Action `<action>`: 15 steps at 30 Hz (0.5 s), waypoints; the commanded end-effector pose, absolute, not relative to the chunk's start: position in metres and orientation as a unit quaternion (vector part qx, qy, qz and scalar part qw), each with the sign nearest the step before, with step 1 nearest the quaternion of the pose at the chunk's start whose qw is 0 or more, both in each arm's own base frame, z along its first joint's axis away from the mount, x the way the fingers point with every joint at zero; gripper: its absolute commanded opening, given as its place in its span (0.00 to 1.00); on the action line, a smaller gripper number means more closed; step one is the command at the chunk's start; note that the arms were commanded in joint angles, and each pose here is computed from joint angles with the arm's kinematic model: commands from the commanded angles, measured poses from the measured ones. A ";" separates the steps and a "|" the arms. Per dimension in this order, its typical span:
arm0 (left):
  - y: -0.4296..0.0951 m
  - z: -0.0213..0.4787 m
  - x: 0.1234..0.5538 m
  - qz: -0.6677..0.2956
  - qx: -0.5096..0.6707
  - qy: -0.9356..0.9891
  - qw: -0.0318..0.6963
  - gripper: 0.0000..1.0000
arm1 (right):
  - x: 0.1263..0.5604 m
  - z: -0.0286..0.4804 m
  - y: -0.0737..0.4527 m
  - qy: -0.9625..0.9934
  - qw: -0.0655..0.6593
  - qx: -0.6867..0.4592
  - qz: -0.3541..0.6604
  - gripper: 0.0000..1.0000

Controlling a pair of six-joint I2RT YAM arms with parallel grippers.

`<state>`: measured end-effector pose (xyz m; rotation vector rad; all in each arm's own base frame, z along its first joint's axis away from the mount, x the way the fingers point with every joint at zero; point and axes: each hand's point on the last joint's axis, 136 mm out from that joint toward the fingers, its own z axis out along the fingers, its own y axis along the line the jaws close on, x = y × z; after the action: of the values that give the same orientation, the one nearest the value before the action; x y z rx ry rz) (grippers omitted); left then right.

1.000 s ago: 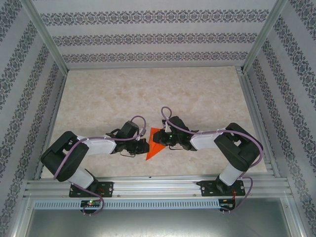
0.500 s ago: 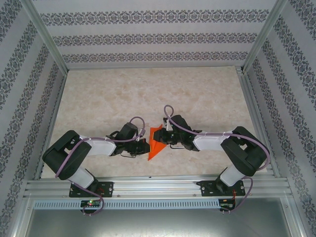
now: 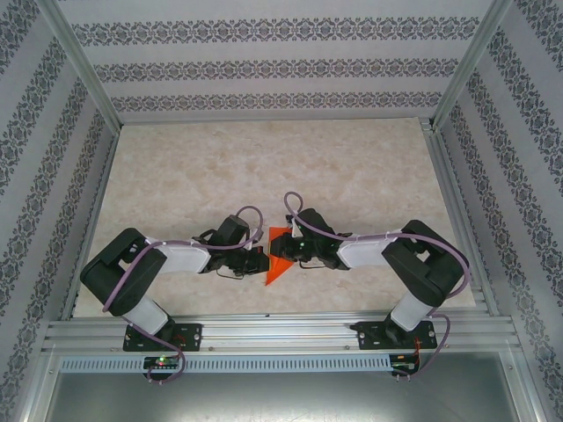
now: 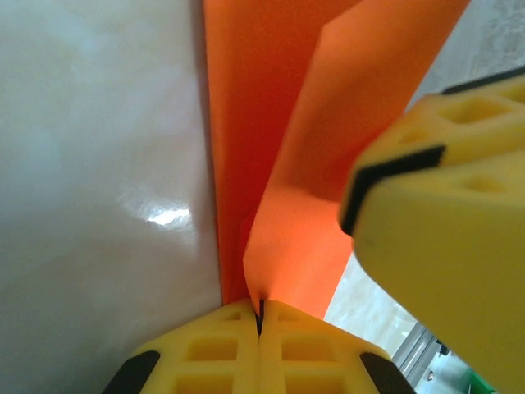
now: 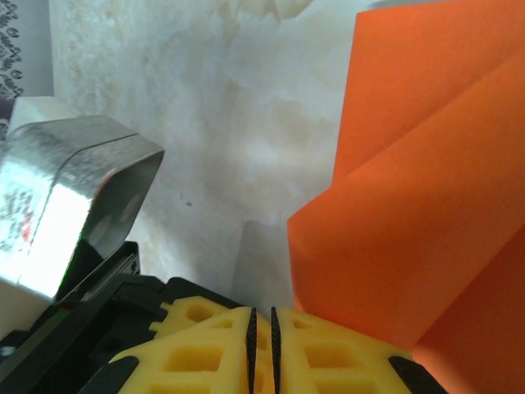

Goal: Fold a paper plane with a square sheet of paper (pick it up from the middle)
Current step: Fourth fold the wing at the center of the table.

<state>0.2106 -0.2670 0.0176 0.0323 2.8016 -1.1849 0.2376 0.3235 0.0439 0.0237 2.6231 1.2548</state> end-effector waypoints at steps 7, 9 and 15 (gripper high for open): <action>-0.255 -0.002 0.202 -0.360 -0.001 0.933 0.019 0.01 | 0.247 0.024 0.318 0.908 0.116 0.029 0.402 0.15; -0.254 -0.003 0.201 -0.358 -0.002 0.933 0.017 0.02 | 0.246 0.016 0.315 0.911 0.110 0.036 0.395 0.15; -0.253 -0.003 0.193 -0.364 -0.002 0.931 0.005 0.13 | 0.237 -0.007 0.309 0.921 0.084 0.040 0.378 0.15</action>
<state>0.2101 -0.2677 0.0169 0.0331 2.8101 -1.2027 0.2411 0.3214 0.0196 0.0580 2.6710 1.2148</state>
